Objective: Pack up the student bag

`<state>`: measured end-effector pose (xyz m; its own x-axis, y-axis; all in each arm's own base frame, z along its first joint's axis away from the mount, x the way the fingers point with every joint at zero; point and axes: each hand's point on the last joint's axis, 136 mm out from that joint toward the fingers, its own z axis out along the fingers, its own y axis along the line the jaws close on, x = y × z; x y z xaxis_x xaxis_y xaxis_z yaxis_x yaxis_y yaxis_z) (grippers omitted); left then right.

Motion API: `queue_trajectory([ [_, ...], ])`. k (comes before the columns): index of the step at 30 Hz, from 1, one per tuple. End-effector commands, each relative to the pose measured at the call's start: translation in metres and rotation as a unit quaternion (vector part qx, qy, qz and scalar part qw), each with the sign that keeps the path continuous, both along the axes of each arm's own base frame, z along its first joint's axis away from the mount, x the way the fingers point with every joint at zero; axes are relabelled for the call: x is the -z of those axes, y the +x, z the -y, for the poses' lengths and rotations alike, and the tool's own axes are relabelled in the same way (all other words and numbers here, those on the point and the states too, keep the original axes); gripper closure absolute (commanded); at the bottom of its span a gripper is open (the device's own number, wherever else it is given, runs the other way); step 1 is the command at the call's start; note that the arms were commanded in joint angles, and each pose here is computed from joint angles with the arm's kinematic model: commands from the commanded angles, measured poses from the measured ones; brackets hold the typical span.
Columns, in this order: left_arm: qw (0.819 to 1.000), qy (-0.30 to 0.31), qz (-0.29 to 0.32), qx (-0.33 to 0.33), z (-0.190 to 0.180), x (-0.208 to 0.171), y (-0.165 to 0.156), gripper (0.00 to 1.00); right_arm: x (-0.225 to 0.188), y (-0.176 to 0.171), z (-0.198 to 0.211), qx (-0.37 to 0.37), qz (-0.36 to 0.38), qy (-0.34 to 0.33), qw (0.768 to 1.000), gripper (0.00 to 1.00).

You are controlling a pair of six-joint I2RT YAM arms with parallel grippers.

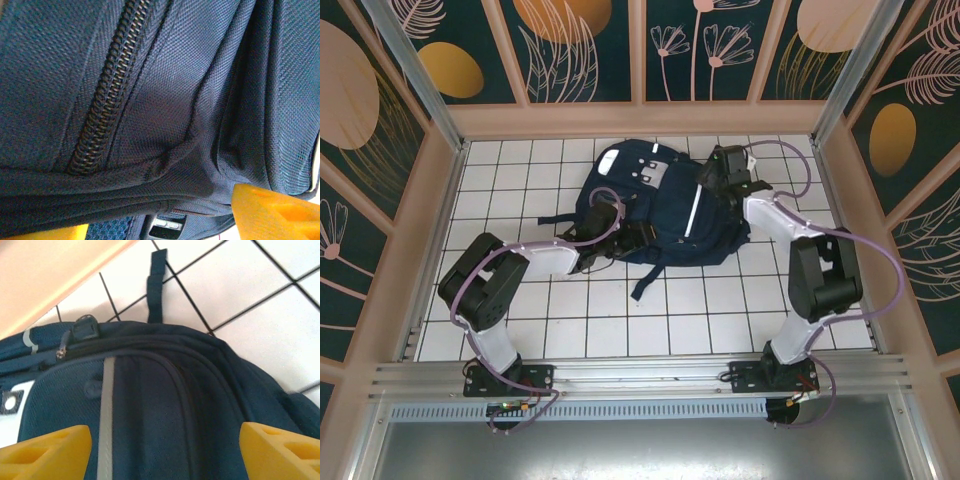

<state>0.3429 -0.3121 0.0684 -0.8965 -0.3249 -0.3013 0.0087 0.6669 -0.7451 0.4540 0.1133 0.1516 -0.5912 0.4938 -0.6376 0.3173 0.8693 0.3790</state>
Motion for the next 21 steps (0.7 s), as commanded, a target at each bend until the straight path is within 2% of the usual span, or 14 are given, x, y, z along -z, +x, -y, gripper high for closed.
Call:
queue_trajectory([
  [1,1.000,-0.025,0.015,-0.007,0.009,-0.011,0.014,0.28,-0.019,-0.049,0.001,-0.005,-0.017,-0.010,1.000,0.23],
  [6,0.999,-0.044,0.013,-0.008,0.015,-0.009,0.017,0.33,-0.015,-0.111,-0.034,-0.028,-0.038,0.044,0.998,0.29],
  [11,0.999,-0.045,0.022,-0.009,0.014,-0.013,0.017,0.32,0.010,-0.147,-0.073,-0.053,-0.069,0.135,0.987,0.39],
  [16,0.999,-0.036,0.032,-0.015,0.009,-0.016,0.018,0.32,0.032,-0.156,-0.102,-0.067,-0.085,0.151,0.983,0.45],
  [21,0.999,-0.038,0.027,-0.015,0.010,-0.013,0.017,0.32,0.045,-0.147,-0.106,-0.043,-0.069,0.147,0.986,0.48],
])
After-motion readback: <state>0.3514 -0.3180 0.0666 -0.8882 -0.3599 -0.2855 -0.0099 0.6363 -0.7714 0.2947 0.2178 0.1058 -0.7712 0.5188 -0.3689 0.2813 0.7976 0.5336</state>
